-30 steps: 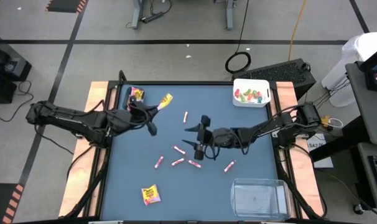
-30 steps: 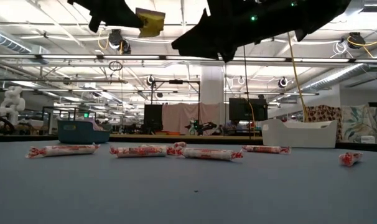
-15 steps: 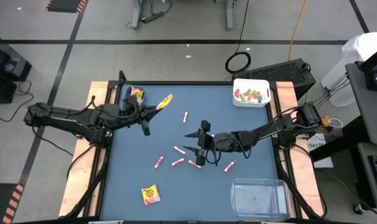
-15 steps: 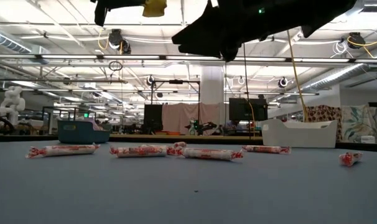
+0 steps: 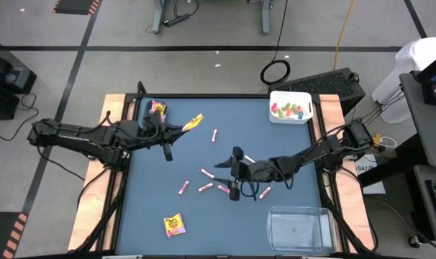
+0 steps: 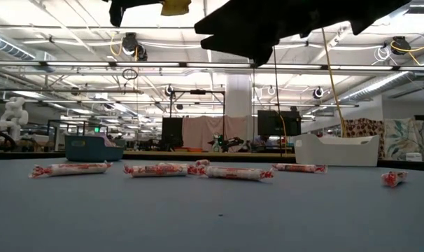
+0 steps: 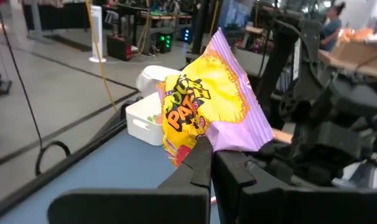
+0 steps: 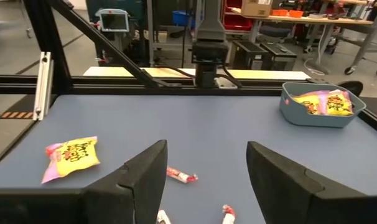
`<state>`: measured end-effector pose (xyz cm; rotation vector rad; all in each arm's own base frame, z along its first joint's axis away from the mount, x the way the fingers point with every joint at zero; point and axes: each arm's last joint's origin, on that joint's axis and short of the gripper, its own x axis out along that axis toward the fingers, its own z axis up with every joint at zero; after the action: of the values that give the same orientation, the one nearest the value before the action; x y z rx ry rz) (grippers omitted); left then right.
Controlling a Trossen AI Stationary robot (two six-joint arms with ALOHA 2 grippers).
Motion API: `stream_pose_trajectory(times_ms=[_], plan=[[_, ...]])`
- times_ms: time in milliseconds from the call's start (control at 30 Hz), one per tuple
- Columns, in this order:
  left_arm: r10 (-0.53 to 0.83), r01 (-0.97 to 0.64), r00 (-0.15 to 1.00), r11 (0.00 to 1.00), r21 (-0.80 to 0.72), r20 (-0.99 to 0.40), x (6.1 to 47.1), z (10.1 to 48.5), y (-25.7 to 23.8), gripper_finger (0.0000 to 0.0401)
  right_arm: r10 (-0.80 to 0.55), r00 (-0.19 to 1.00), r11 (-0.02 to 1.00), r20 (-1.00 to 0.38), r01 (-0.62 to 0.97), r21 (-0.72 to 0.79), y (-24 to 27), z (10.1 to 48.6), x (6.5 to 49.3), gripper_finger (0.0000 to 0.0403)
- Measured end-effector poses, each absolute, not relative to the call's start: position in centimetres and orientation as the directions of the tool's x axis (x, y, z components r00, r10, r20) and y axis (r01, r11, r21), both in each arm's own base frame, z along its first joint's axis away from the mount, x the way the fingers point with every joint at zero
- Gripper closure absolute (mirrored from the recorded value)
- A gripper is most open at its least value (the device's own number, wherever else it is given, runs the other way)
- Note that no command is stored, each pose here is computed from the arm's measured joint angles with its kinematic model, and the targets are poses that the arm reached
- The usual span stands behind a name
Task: Sort candy
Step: Put the yellow candy pack into the blue bin
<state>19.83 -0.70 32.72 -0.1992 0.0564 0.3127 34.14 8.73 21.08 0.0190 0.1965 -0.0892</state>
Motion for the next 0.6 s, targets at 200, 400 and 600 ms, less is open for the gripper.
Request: stream_pose_trajectory(times_ms=[200, 400, 600], plan=[[0.301, -0.299, 0.950, 0.954, 0.029, -0.088, 19.82, 32.69, -0.70, 0.0397, -0.080, 0.977, 0.996, -0.196, 0.084, 0.010, 8.97, 21.08, 34.08, 0.0193], [0.308, -0.255, 0.947, 0.890, 0.379, -0.087, 19.82, 32.70, -0.68, 0.0397, -0.081, 0.977, 0.997, -0.196, 0.081, -0.007, 8.97, 21.07, 34.08, 0.0193], [0.312, -0.189, 0.946, 0.750, 0.634, -0.087, 19.82, 32.71, -0.67, 0.0397, -0.083, 0.977, 0.996, -0.194, 0.074, -0.052, 8.89, 21.10, 34.10, 0.0193]])
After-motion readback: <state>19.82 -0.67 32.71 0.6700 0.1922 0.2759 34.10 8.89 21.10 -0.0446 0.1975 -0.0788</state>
